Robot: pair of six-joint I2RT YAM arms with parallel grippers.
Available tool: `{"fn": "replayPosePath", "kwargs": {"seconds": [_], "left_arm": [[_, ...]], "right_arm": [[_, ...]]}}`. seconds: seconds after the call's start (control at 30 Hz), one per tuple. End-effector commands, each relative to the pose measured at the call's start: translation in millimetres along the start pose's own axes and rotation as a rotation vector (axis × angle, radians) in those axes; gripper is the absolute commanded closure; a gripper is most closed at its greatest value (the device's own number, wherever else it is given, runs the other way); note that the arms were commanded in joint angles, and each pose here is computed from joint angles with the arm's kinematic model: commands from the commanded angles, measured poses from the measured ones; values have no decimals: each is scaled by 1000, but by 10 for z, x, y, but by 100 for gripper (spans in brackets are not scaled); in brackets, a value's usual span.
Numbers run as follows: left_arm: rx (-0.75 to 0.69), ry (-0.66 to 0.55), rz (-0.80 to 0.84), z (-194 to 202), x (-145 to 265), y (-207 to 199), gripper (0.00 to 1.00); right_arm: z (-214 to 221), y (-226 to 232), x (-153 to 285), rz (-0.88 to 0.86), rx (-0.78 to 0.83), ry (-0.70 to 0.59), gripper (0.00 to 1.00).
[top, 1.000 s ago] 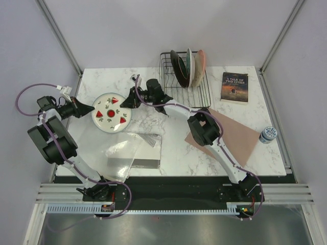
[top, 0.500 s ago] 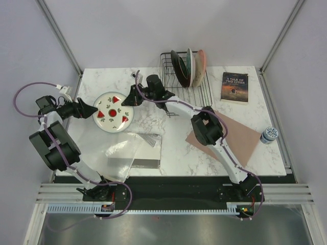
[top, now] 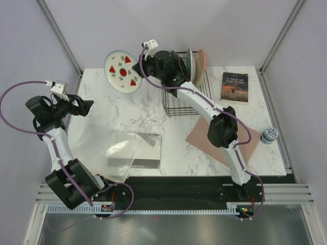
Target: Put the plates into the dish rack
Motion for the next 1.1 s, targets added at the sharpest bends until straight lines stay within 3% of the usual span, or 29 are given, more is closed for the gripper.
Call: {"fn": "replayPosePath", "kwargs": {"seconds": [0.0,0.13,0.3,1.07], "left_arm": [[-75,-55,-77,-304,148,-38,0],[-21,-71,-58,-343,168,-124,0],[26,-88,-41,-358,120,-126,0],[68,-79,0,-227,38,-261,0]], "right_arm": [[-1649,8,616,270,214,-480,100],[-1890,-398,882,578,339,-576,100],[-1901,-741,1064,781,409,-571,100],[-1643,-1449,1390,1111,533,-430,100]]}}
Point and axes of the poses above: each gripper's point midway between its finger pads, its own x axis back along the fingers, its own y axis along the line the jaws close on, z = x × y, the point moved 1 cm from there along x, back along the fingers, and after that the axes turned 15 degrees about -x, right-handed, at the moved point
